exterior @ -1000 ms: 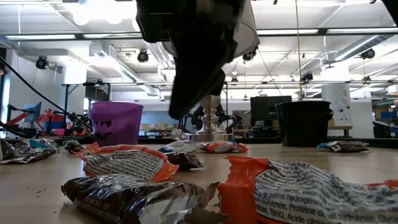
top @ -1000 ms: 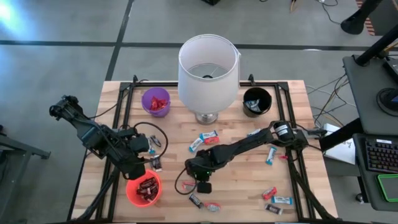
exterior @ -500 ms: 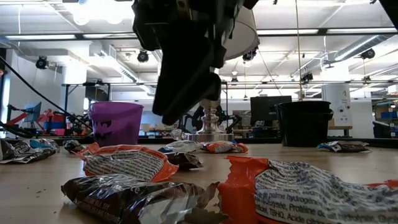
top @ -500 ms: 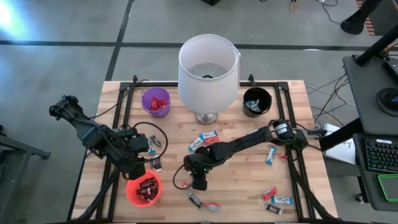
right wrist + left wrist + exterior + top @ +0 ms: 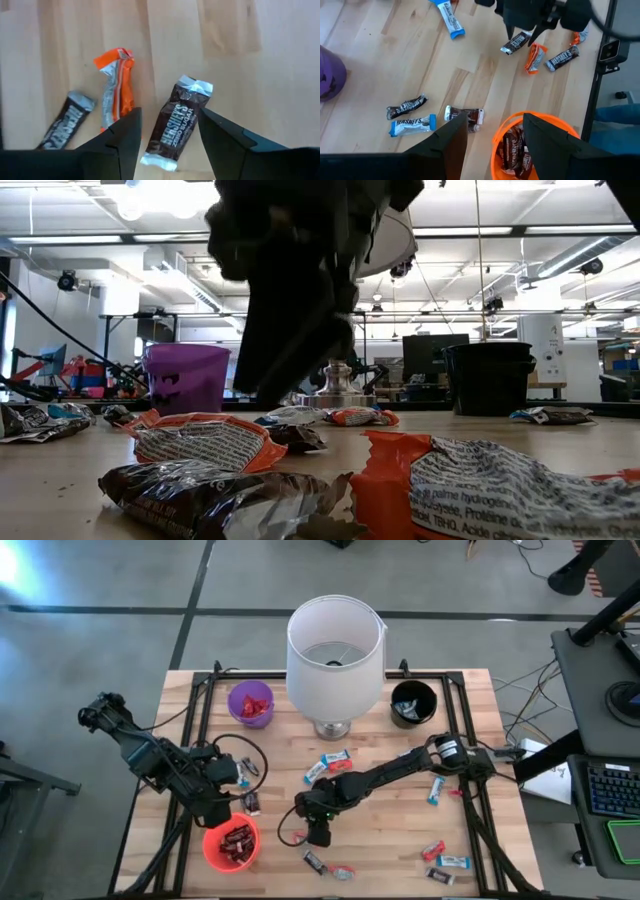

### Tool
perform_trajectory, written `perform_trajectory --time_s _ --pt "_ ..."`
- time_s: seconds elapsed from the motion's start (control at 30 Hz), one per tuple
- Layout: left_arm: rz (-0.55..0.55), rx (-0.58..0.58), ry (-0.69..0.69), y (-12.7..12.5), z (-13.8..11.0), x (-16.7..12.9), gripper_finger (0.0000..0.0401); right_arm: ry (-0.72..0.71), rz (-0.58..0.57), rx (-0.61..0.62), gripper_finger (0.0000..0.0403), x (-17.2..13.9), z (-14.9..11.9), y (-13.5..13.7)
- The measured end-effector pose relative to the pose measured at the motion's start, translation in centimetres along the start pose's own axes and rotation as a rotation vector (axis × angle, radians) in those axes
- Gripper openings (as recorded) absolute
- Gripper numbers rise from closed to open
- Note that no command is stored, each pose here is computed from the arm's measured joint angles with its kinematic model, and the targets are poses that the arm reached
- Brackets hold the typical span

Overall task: Sort candy
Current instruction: Put the black chocolate into the orange bucket

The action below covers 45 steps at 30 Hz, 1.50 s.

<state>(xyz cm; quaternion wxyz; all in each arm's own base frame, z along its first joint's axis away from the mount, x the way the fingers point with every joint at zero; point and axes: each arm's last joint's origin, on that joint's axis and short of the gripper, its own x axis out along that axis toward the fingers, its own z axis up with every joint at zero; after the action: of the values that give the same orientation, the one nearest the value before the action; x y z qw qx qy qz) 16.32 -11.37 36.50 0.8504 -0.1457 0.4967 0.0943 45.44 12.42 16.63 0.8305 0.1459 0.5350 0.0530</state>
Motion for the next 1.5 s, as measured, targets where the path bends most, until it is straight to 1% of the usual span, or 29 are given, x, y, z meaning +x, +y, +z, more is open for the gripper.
perform_trajectory --time_s 0.13,0.27,0.4,0.7,0.8,1.0,1.07,1.1,1.33,1.43,1.5 --pt "-0.006 0.000 0.008 0.0 0.0 0.0 0.0173 0.027 -0.012 0.008 0.0185 1.0 -0.4 -0.3" --pt "-0.007 0.001 0.010 0.0 0.0 0.0 0.0173 0.025 -0.014 0.012 0.0184 1.3 -0.4 -0.5" --pt "-0.007 0.001 0.010 0.0 -0.1 -0.1 0.0173 0.054 -0.032 0.030 0.0183 2.3 -1.0 -1.0" --pt "-0.002 0.003 0.013 0.1 -0.1 -0.1 0.0173 0.069 -0.039 0.035 0.0178 2.7 -1.5 -1.3" --pt "0.000 0.004 0.015 0.1 -0.1 -0.1 0.0173 0.073 -0.042 0.034 0.0151 2.8 -1.6 -1.4" --pt "0.003 0.005 0.017 0.1 -0.1 -0.1 0.0173 0.083 -0.046 0.041 0.0054 2.9 -1.8 -1.7" --pt "0.003 0.005 0.017 0.1 -0.1 -0.1 0.0173 0.085 -0.039 0.041 0.0027 2.9 -1.8 -1.7" --pt "0.003 0.005 0.017 0.1 -0.1 -0.1 0.0173 0.084 -0.039 0.042 0.0020 2.9 -1.7 -1.7" --pt "0.002 0.004 0.016 0.1 -0.1 -0.1 0.0173 0.087 -0.030 0.042 0.0014 1.9 -0.9 -1.2" --pt "-0.001 0.000 0.014 0.1 -0.1 -0.1 0.0173 0.100 -0.032 0.035 0.0013 0.3 -0.2 -0.6" --pt "-0.015 -0.006 0.003 0.0 0.0 -0.1 0.0173 0.093 -0.027 0.018 0.0013 -1.4 0.5 0.0"
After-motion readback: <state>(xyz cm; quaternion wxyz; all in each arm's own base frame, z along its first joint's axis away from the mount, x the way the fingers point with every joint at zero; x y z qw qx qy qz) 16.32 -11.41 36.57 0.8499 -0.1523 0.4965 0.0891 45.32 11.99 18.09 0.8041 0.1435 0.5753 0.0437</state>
